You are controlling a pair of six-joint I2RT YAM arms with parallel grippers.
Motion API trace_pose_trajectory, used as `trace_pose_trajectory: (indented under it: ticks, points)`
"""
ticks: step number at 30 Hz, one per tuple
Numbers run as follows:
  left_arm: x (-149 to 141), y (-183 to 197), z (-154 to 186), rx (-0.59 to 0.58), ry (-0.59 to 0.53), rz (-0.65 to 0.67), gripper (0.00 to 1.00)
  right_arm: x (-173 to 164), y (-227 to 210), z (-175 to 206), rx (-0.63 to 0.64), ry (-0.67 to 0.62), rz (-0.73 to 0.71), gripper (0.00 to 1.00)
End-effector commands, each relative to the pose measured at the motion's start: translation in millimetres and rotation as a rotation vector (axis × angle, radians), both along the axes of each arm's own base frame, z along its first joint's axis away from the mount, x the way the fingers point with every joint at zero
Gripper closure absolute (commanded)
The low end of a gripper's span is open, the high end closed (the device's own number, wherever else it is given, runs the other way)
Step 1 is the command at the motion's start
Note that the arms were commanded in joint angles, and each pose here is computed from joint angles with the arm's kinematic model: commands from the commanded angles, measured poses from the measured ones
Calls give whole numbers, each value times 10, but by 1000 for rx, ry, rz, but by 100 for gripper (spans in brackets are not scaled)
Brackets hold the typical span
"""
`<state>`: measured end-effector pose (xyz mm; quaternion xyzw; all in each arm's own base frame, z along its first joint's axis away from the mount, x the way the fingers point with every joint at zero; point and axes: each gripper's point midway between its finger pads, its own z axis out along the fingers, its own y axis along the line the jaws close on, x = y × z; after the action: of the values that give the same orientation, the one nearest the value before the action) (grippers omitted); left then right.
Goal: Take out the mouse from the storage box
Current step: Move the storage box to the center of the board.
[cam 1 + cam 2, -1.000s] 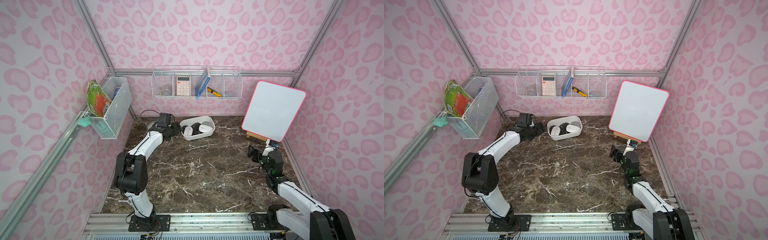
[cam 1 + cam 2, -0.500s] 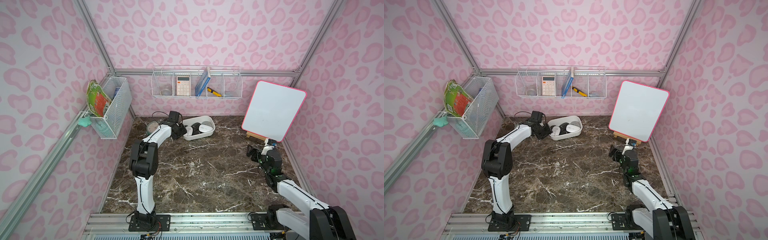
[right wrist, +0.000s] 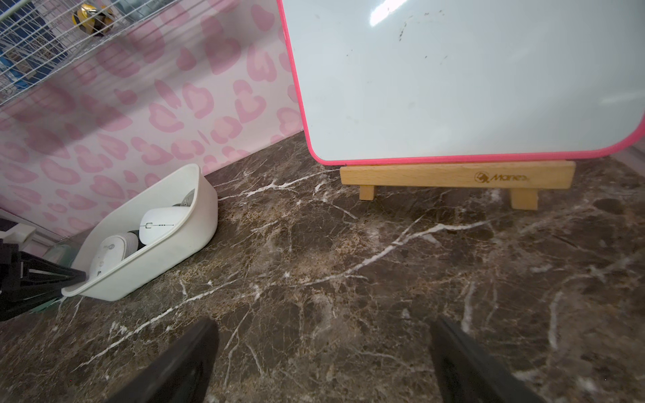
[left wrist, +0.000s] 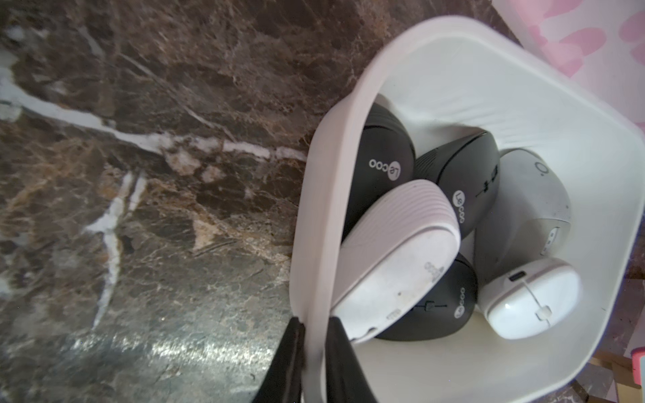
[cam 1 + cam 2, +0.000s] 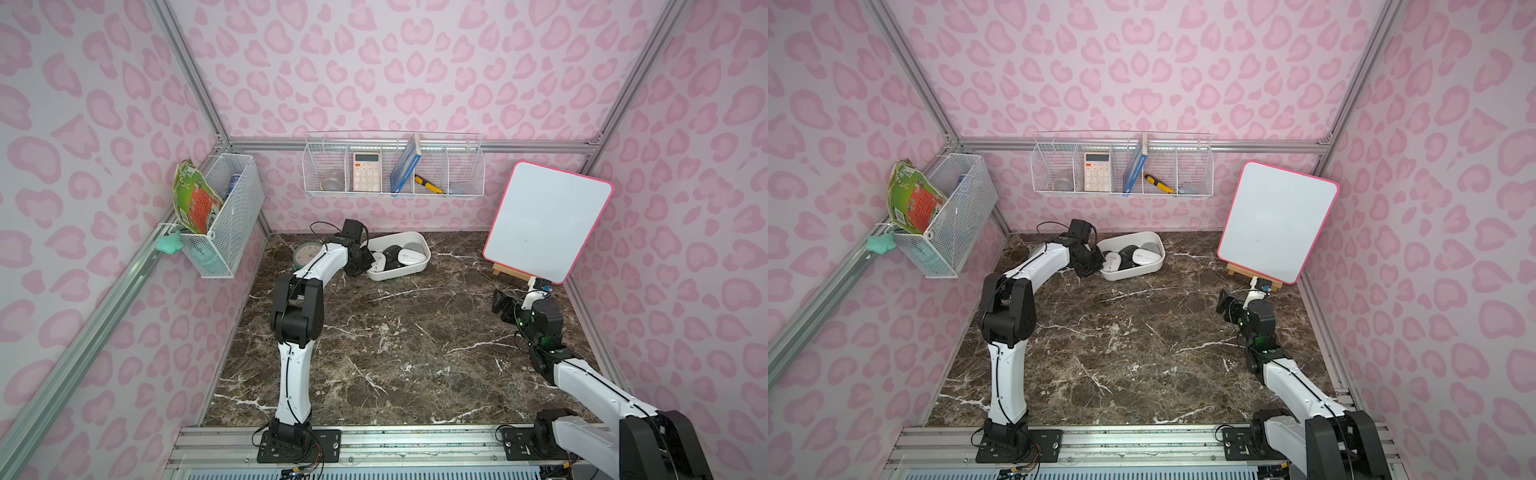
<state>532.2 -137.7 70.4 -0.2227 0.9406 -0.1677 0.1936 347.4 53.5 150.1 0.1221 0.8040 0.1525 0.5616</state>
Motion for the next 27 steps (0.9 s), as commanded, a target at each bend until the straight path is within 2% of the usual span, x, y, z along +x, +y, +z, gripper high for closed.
trace_pose_trajectory:
  ticks: [1, 7, 16, 27]
  points:
    - [-63, -74, -40, -2, 31, -37, 87, 8, -15, 28, -6, 0, -11, 4]
    - [-136, -153, -55, 5, 67, -53, 96, -3, -39, 25, -7, 2, -24, 4]
    - [-360, -489, 166, -20, 51, -125, 100, -3, -41, 23, -8, -1, -26, 4]
    - [-1016, -668, 253, -41, 47, -186, 100, 7, -12, -7, -6, 10, -13, 4]
